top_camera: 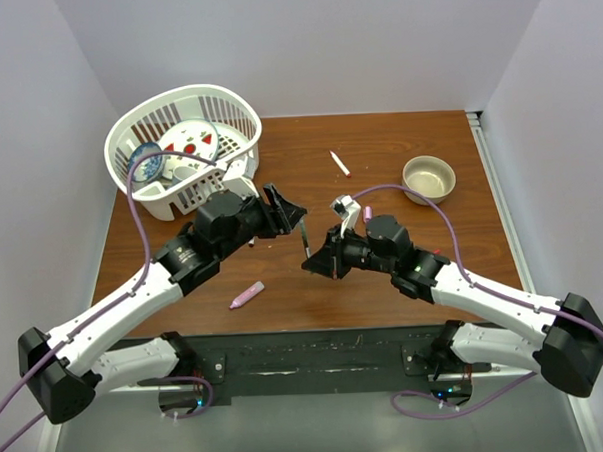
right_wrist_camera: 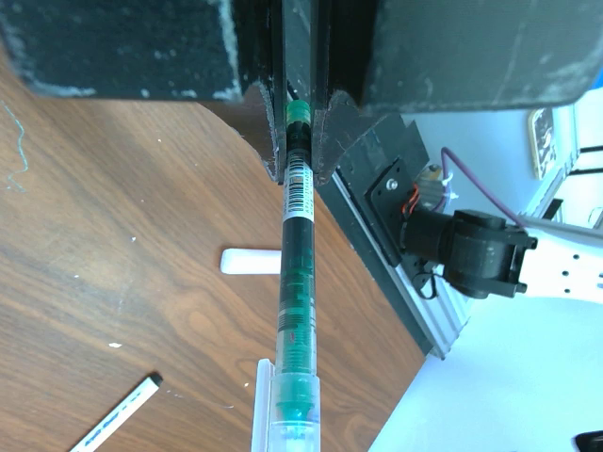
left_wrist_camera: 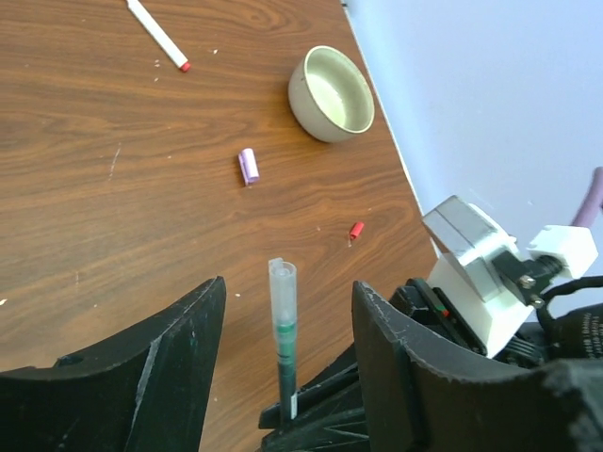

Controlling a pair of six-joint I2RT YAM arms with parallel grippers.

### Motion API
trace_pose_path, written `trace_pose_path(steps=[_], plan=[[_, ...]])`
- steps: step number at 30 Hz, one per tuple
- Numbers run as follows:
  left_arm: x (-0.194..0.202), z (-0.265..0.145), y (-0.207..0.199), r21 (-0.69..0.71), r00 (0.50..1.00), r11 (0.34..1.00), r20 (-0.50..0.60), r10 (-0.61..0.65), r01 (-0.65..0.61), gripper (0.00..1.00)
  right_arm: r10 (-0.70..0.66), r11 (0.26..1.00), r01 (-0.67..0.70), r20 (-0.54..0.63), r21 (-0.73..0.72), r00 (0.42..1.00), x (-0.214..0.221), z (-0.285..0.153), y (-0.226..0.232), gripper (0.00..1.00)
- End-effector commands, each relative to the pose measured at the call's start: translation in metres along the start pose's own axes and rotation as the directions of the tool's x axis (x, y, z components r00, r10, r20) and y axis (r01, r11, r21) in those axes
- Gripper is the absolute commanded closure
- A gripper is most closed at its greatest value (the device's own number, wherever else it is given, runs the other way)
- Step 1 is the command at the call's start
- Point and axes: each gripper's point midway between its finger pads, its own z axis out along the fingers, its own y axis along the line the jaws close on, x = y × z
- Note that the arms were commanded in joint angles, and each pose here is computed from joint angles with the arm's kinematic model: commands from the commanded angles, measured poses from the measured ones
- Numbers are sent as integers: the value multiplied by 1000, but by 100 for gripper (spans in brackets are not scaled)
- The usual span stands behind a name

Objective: Insert the pens into the pen caps

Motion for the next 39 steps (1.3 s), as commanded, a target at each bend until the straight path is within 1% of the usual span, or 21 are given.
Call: trace_pose_path(steps=[1, 10, 13, 15, 16, 19, 21, 23, 24, 25, 26, 28, 30, 31, 34, 35, 39], plan=[[-17, 0, -6, -7, 998, 999, 43, 42, -41, 41, -22, 996, 25, 43, -83, 999, -22, -2, 25, 100], [-12, 8, -6, -3, 999, 999, 19, 48, -48, 47, -25, 996, 29, 42, -86, 999, -21, -1, 24, 100], [-7, 11, -9, 22, 999, 999, 0, 49, -49, 52, -35, 995, 38, 39, -92, 999, -21, 0, 24, 100], [0, 12, -13, 52, 998, 997, -28, 56, -55, 65, -57, 996, 59, 31, -67, 998, -19, -1, 20, 100], [3, 12, -14, 61, 997, 997, -43, 58, -55, 79, -65, 996, 67, 36, -61, 997, -22, -1, 20, 100], [18, 10, -18, 104, 994, 994, -101, 42, -32, 100, -78, 996, 80, 56, -37, 995, -31, -1, 19, 100], [28, 8, -22, 133, 990, 991, -142, 6, 13, 100, -76, 997, 76, 89, 5, 993, -40, -1, 15, 100], [44, 6, -21, 152, 980, 987, -197, -17, 48, 100, -89, 996, 88, 122, 12, 989, -54, 0, 18, 100], [49, 7, -20, 146, 975, 986, -218, -42, 75, 100, -123, 992, 117, 111, 54, 986, -56, 0, 12, 100], [59, 7, -15, 134, 968, 987, -244, -55, 90, 100, -145, 988, 135, 142, 76, 979, -73, -2, 17, 100], [65, 6, -13, 129, 962, 986, -263, -71, 108, 100, -157, 985, 143, 156, 99, 975, -79, -4, 15, 100], [76, 6, -5, 114, 955, 984, -278, -103, 139, 100, -183, 978, 156, 207, 140, 961, -98, -7, 15, 100], [83, 6, 3, 93, 952, 983, -281, -124, 156, 100, -195, 974, 162, 219, 159, 956, -107, -7, 15, 100], [89, 5, 9, 83, 949, 983, -286, -131, 161, 100, -204, 971, 163, 248, 177, 947, -120, -9, 17, 100], [104, 4, 12, 82, 940, 981, -310, -143, 177, 100, -241, 959, 187, 266, 213, 933, -139, -7, 18, 100], [106, 5, 13, 75, 940, 981, -309, -145, 177, 100, -246, 952, 183, 257, 245, 934, -141, -7, 11, 100], [113, 7, 13, 63, 940, 985, -312, -135, 162, 100, -241, 953, 170, 285, 252, 928, -160, -4, 7, 100]])
